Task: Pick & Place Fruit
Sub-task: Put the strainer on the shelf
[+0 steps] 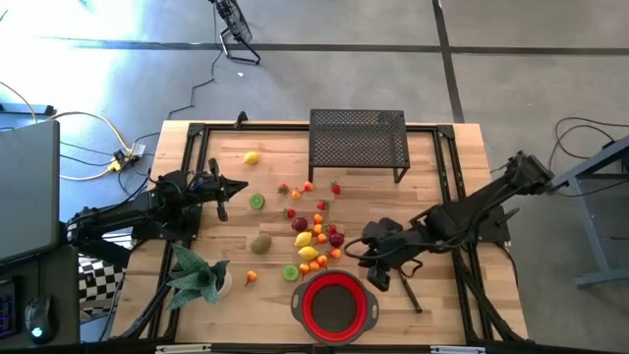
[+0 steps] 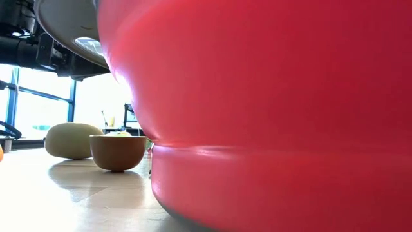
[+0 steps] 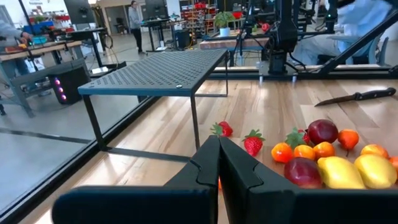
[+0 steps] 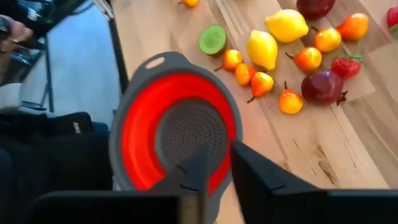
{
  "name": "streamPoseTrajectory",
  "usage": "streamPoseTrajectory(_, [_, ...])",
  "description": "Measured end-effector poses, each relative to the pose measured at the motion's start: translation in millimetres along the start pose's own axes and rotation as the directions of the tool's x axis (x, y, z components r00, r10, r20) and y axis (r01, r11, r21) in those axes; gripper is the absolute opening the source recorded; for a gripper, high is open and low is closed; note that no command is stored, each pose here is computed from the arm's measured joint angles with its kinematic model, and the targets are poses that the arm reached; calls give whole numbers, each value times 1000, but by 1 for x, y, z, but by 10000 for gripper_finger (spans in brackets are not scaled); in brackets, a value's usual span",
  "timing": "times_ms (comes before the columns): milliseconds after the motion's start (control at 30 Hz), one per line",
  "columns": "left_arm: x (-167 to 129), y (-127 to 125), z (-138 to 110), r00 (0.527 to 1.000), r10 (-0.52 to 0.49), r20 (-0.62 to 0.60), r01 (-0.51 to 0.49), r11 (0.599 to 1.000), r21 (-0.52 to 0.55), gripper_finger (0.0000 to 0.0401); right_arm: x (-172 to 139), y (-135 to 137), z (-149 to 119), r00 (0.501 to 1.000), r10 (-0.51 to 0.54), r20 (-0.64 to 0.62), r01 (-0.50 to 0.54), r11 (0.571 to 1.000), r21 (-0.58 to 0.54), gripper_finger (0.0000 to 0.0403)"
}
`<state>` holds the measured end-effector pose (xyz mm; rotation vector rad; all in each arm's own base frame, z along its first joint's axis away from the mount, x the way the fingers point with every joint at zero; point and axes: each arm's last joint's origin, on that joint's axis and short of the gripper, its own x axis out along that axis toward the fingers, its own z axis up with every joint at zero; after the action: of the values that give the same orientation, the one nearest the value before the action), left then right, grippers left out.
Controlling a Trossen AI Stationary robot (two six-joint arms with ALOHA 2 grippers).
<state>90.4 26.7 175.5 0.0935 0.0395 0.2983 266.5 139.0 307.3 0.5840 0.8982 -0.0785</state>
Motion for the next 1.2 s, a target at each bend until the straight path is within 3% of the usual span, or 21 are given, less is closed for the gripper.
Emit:
streamPoseTrajectory(333, [0,0,0,1000,0,0,0,1000,-1,0,38,-3,-8,991,-122,-50,127,987,99,262])
streamPoseTrajectory(533, [0,0,0,1000,0,0,0,1000,-2,0,56,-3,-13,983,-136,-120,148,984,98,333])
streamPoseTrajectory(700, [0,0,0,1000,0,0,0,1000,-2,0,70,-4,-18,974,-156,-164,172,981,88,345])
streamPoseTrajectory(1200, [0,0,0,1000,0,-2,0,1000,-2,0,80,-5,-22,966,-160,-201,178,981,79,316])
